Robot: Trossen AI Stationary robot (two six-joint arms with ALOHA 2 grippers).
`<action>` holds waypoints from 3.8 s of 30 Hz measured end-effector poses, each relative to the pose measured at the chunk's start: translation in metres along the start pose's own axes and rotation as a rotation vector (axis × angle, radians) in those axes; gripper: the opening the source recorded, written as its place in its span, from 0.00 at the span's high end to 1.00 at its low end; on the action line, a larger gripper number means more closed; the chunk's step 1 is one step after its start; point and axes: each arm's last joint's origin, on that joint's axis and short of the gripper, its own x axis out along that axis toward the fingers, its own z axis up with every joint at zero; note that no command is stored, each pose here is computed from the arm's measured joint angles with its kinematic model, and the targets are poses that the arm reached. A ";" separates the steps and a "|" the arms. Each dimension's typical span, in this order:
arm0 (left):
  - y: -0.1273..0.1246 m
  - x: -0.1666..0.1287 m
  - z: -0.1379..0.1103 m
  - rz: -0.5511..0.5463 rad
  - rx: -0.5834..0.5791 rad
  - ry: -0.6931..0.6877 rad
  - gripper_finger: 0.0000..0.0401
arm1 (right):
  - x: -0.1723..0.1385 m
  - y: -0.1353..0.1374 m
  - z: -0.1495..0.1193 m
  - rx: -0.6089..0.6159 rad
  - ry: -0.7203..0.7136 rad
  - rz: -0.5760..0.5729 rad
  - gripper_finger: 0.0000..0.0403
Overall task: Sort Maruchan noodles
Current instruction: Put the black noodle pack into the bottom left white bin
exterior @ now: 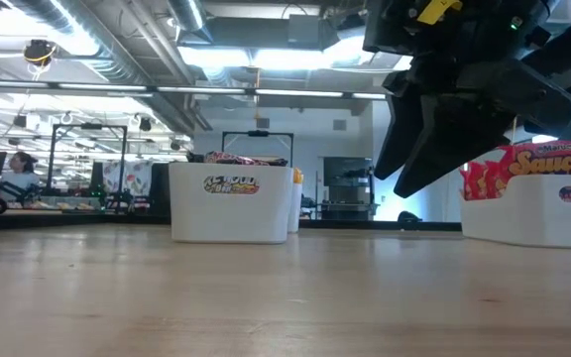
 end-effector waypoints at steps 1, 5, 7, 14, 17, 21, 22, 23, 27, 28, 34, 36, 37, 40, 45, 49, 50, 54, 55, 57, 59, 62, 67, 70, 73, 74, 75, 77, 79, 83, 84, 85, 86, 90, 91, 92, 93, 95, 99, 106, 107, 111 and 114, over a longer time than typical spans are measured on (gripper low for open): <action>0.000 0.000 0.004 -0.005 0.007 -0.004 0.99 | 0.000 0.000 0.000 0.000 0.000 0.000 0.43; 0.003 0.000 0.016 0.000 0.050 -0.033 1.00 | 0.000 0.000 0.000 0.000 0.000 0.000 0.43; 0.005 0.000 0.023 0.008 0.080 -0.056 1.00 | 0.000 0.000 0.000 -0.004 0.001 0.000 0.43; 0.000 -0.006 0.052 0.049 0.227 -0.208 1.00 | 0.010 0.001 -0.015 -0.017 0.009 -0.021 0.43; -0.009 -0.011 0.065 0.077 0.300 -0.242 1.00 | 0.017 0.003 -0.023 -0.008 -0.008 -0.017 0.43; -0.017 -0.020 0.085 0.189 0.365 -0.253 1.00 | 0.022 0.004 -0.026 0.009 -0.044 -0.007 0.43; -0.020 -0.023 0.090 0.221 0.382 -0.257 1.00 | 0.023 0.005 -0.027 0.009 -0.046 -0.006 0.43; -0.024 -0.027 0.094 0.251 0.402 -0.262 1.00 | 0.023 0.005 -0.028 0.009 -0.048 -0.007 0.43; -0.032 -0.039 0.111 0.338 0.471 -0.278 1.00 | 0.023 0.005 -0.028 0.005 -0.050 -0.009 0.43; -0.034 -0.041 0.115 0.353 0.486 -0.285 1.00 | 0.023 0.005 -0.028 -0.001 -0.051 -0.009 0.43; -0.045 -0.058 0.139 0.419 0.567 -0.318 1.00 | 0.023 0.004 -0.027 -0.005 -0.055 -0.024 0.43; -0.050 -0.066 0.146 0.469 0.593 -0.342 1.00 | 0.023 0.004 -0.027 -0.005 -0.055 -0.024 0.43; -0.053 -0.072 0.150 0.501 0.607 -0.356 1.00 | 0.023 0.004 -0.027 -0.005 -0.055 -0.024 0.43; -0.064 -0.089 0.160 0.607 0.664 -0.400 1.00 | 0.023 0.004 -0.026 -0.007 -0.067 -0.036 0.43; -0.070 -0.110 0.182 0.736 0.783 -0.441 1.00 | 0.023 0.004 -0.026 -0.022 -0.075 -0.039 0.43; -0.060 -0.119 0.201 0.822 0.832 -0.426 1.00 | 0.023 0.004 -0.026 -0.021 -0.075 -0.039 0.43; -0.055 -0.121 0.205 0.844 0.832 -0.417 1.00 | 0.023 0.004 -0.026 -0.021 -0.075 -0.039 0.43; -0.038 -0.128 0.222 0.905 0.783 -0.409 1.00 | 0.023 0.004 -0.026 -0.022 -0.074 -0.039 0.43; -0.034 -0.129 0.226 0.913 0.775 -0.401 1.00 | 0.023 0.004 -0.026 -0.022 -0.074 -0.039 0.43; -0.026 -0.130 0.232 0.929 0.763 -0.375 1.00 | 0.023 0.004 -0.026 -0.021 -0.074 -0.039 0.43; -0.019 -0.133 0.235 0.946 0.743 -0.355 1.00 | 0.023 0.004 -0.026 -0.022 -0.074 -0.039 0.43; -0.007 -0.131 0.237 0.934 0.720 -0.323 1.00 | 0.023 0.004 -0.026 -0.022 -0.072 -0.039 0.43; 0.006 -0.123 0.234 0.922 0.711 -0.272 1.00 | 0.023 0.004 -0.026 -0.022 -0.072 -0.039 0.43; 0.010 -0.119 0.231 0.916 0.711 -0.250 1.00 | 0.023 0.004 -0.026 -0.022 -0.072 -0.040 0.43; 0.011 -0.117 0.229 0.869 0.712 -0.233 1.00 | 0.023 0.004 -0.026 -0.022 -0.072 -0.040 0.43; 0.010 -0.116 0.229 0.854 0.712 -0.230 1.00 | 0.023 0.004 -0.026 -0.022 -0.072 -0.039 0.43; 0.009 -0.116 0.228 0.840 0.716 -0.227 1.00 | 0.023 0.004 -0.026 -0.023 -0.072 -0.039 0.43; 0.009 -0.115 0.228 0.829 0.719 -0.223 1.00 | 0.023 0.004 -0.026 -0.023 -0.072 -0.040 0.43; 0.009 -0.114 0.228 0.822 0.719 -0.217 1.00 | 0.023 0.004 -0.026 -0.023 -0.072 -0.040 0.43; 0.014 -0.103 0.229 0.834 0.721 -0.160 1.00 | 0.023 0.004 -0.026 -0.024 -0.071 -0.040 0.43; 0.015 -0.099 0.230 0.838 0.721 -0.147 1.00 | 0.023 0.004 -0.026 -0.024 -0.071 -0.039 0.43; 0.017 -0.094 0.231 0.843 0.722 -0.128 1.00 | 0.023 0.004 -0.026 -0.024 -0.071 -0.039 0.43; 0.019 -0.090 0.231 0.849 0.722 -0.107 1.00 | 0.023 0.004 -0.026 -0.024 -0.071 -0.040 0.43; 0.023 -0.081 0.232 0.858 0.722 -0.076 1.00 | 0.022 0.004 -0.026 -0.023 -0.073 -0.039 0.43; 0.023 -0.080 0.233 0.859 0.722 -0.076 1.00 | 0.022 0.004 -0.026 -0.024 -0.073 -0.039 0.43; 0.023 -0.079 0.233 0.859 0.722 -0.073 1.00 | 0.022 0.004 -0.026 -0.024 -0.073 -0.039 0.43; 0.023 -0.079 0.233 0.860 0.722 -0.071 1.00 | 0.022 0.004 -0.026 -0.023 -0.073 -0.039 0.43; 0.023 -0.079 0.233 0.860 0.722 -0.071 1.00 | 0.022 0.004 -0.026 -0.023 -0.073 -0.039 0.43; 0.018 -0.086 0.237 0.863 0.721 -0.068 1.00 | 0.022 0.004 -0.025 -0.021 -0.079 -0.042 0.43; 0.010 -0.094 0.240 0.869 0.721 -0.064 1.00 | 0.013 -0.001 -0.012 0.013 -0.161 -0.121 0.43; 0.011 -0.094 0.240 0.871 0.721 -0.058 1.00 | 0.010 -0.004 -0.009 0.014 -0.176 -0.143 0.43; 0.012 -0.095 0.238 0.873 0.705 -0.048 1.00 | 0.006 -0.021 0.006 0.031 -0.254 -0.166 0.43; 0.011 -0.095 0.238 0.871 0.704 -0.049 1.00 | 0.012 -0.040 0.016 0.015 -0.293 -0.139 0.43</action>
